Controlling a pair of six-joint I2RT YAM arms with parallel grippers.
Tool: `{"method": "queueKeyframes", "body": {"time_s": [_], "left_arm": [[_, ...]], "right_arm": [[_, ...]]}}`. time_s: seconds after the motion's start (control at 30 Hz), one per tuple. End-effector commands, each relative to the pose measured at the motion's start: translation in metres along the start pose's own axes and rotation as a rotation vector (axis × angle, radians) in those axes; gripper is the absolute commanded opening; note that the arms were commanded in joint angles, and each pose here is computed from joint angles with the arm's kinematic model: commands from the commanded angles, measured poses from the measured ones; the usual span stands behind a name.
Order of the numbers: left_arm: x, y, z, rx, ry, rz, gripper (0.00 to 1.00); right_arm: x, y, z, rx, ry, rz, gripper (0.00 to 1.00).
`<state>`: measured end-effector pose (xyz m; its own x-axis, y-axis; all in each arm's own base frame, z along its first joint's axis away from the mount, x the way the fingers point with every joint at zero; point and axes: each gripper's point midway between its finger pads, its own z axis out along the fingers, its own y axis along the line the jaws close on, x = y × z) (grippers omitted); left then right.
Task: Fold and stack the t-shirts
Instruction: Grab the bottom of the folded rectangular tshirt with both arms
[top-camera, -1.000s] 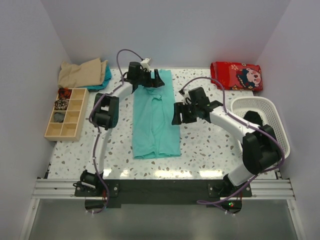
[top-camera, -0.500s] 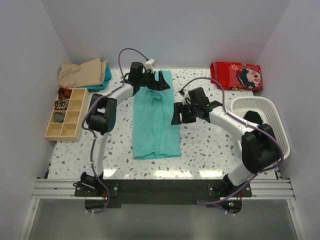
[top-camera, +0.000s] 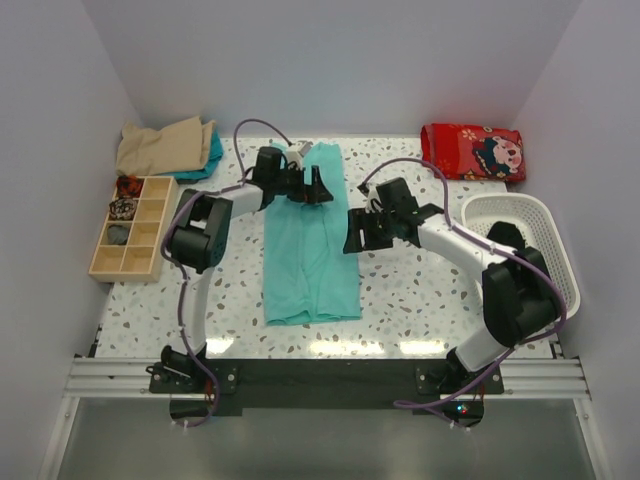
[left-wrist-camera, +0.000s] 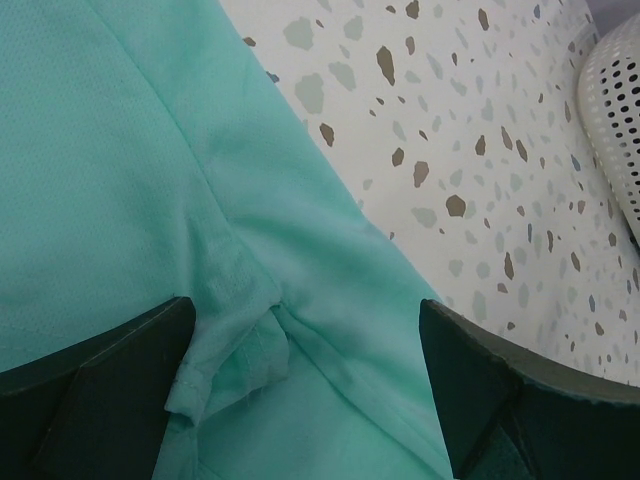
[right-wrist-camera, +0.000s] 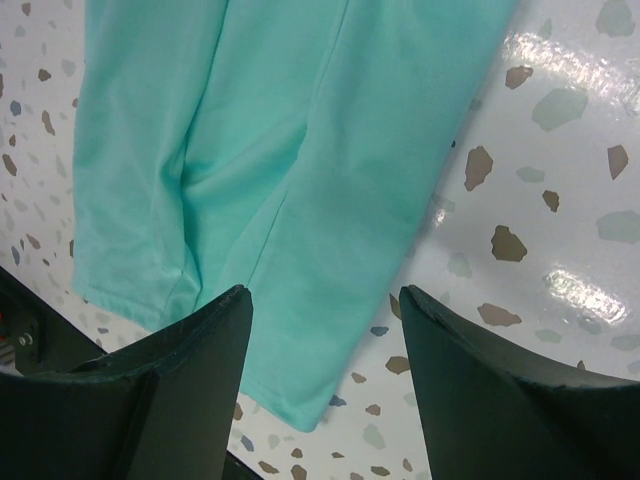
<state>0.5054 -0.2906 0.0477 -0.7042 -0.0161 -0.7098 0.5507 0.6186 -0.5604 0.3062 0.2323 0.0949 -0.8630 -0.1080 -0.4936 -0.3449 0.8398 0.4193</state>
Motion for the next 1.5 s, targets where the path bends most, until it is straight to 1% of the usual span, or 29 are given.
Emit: {"method": "queueKeyframes", "body": {"time_s": [0.0, 0.07, 0.17, 0.2, 0.27, 0.3, 0.37, 0.4, 0.43, 0.47, 0.5, 0.53, 0.57, 0.6, 0.63, 0.67, 0.7, 0.73, 0.77, 0.8, 0.87, 0.93, 0.97, 1.0, 1.03, 1.1, 1.23, 1.33, 1.47], "left_arm": [[0.008, -0.014, -0.018, -0.012, -0.001, 0.003, 1.0], [0.013, -0.013, -0.022, -0.026, -0.01, -0.008, 1.0], [0.0, -0.022, -0.03, -0.035, -0.04, 0.006, 1.0], [-0.014, -0.032, -0.039, -0.035, -0.072, 0.026, 1.0], [-0.021, -0.039, -0.049, -0.069, -0.103, 0.049, 1.0], [-0.039, -0.054, -0.064, -0.075, -0.147, 0.083, 1.0], [-0.039, -0.058, -0.077, -0.156, -0.173, 0.114, 1.0], [-0.049, -0.071, -0.093, -0.185, -0.203, 0.127, 1.0], [-0.049, -0.075, -0.101, -0.209, -0.213, 0.124, 1.0], [-0.031, -0.071, -0.107, -0.258, -0.195, 0.102, 1.0], [-0.034, -0.083, -0.124, -0.268, -0.223, 0.1, 1.0], [-0.024, -0.086, -0.131, -0.279, -0.222, 0.073, 1.0], [0.011, -0.077, -0.136, -0.331, -0.178, 0.038, 1.0], [0.016, -0.087, -0.152, -0.337, -0.196, 0.029, 1.0], [0.033, -0.091, -0.157, -0.345, -0.184, -0.008, 1.0], [0.074, -0.084, -0.163, -0.369, -0.124, -0.045, 1.0], [0.08, -0.095, -0.176, -0.362, -0.147, -0.051, 1.0], [0.097, -0.1, -0.18, -0.372, -0.139, -0.081, 1.0], [0.132, -0.095, -0.186, -0.389, -0.092, -0.108, 1.0], [0.134, -0.106, -0.197, -0.363, -0.124, -0.113, 1.0], [0.17, -0.109, -0.206, -0.339, -0.088, -0.168, 1.0], [0.176, -0.122, -0.216, -0.286, -0.111, -0.185, 1.0], [0.19, -0.119, -0.22, -0.284, -0.096, -0.195, 1.0], [0.189, -0.124, -0.226, -0.265, -0.119, -0.193, 1.0], [0.2, -0.123, -0.227, -0.257, -0.105, -0.2, 1.0], [0.202, -0.127, -0.231, -0.229, -0.124, -0.196, 1.0], [0.217, -0.131, -0.229, -0.182, -0.095, -0.206, 1.0], [0.224, -0.134, -0.227, -0.166, -0.072, -0.23, 1.0], [0.251, -0.121, -0.233, -0.253, 0.017, -0.283, 1.0]], "right_arm": [[0.004, -0.001, 0.004, -0.005, 0.007, -0.009, 0.65], [0.006, -0.001, 0.005, -0.006, 0.011, -0.006, 0.65], [0.008, 0.001, 0.001, -0.014, 0.01, -0.003, 0.65], [0.01, 0.001, -0.001, -0.012, 0.014, 0.003, 0.65], [0.016, 0.0, -0.007, -0.006, 0.009, 0.003, 0.65], [0.019, -0.003, -0.009, 0.005, 0.008, 0.006, 0.65], [0.031, -0.009, -0.012, 0.034, 0.019, 0.014, 0.66], [0.032, -0.01, -0.016, 0.04, 0.011, 0.016, 0.66], [0.036, -0.012, -0.018, 0.048, 0.019, 0.022, 0.66], [0.045, -0.018, -0.018, 0.069, 0.03, 0.032, 0.66], [0.048, -0.018, -0.02, 0.072, 0.026, 0.042, 0.66], [0.052, -0.019, -0.021, 0.077, 0.031, 0.051, 0.66], [0.062, -0.022, -0.021, 0.082, 0.047, 0.062, 0.66], [0.063, -0.02, -0.025, 0.072, 0.033, 0.074, 0.65], [0.067, -0.019, -0.027, 0.064, 0.032, 0.081, 0.66], [0.079, -0.02, -0.027, 0.059, 0.051, 0.093, 0.66], [0.082, -0.019, -0.029, 0.054, 0.048, 0.105, 0.66], [0.08, -0.015, -0.036, 0.037, 0.017, 0.101, 0.66], [0.091, -0.018, -0.036, 0.036, 0.027, 0.11, 0.66], [0.092, -0.013, -0.039, 0.013, 0.017, 0.11, 0.66], [0.097, -0.008, -0.046, -0.021, -0.011, 0.105, 0.65], [0.1, -0.005, -0.049, -0.045, -0.03, 0.112, 0.65], [0.102, -0.003, -0.049, -0.054, -0.035, 0.114, 0.65], [0.101, -0.002, -0.049, -0.065, -0.048, 0.116, 0.66], [0.105, -0.002, -0.047, -0.07, -0.042, 0.122, 0.66], [0.105, -0.001, -0.047, -0.078, -0.054, 0.127, 0.65], [0.103, 0.002, -0.048, -0.087, -0.075, 0.13, 0.65], [0.106, 0.003, -0.045, -0.087, -0.052, 0.139, 0.65], [0.126, -0.002, -0.04, -0.051, 0.02, 0.168, 0.64]]}}
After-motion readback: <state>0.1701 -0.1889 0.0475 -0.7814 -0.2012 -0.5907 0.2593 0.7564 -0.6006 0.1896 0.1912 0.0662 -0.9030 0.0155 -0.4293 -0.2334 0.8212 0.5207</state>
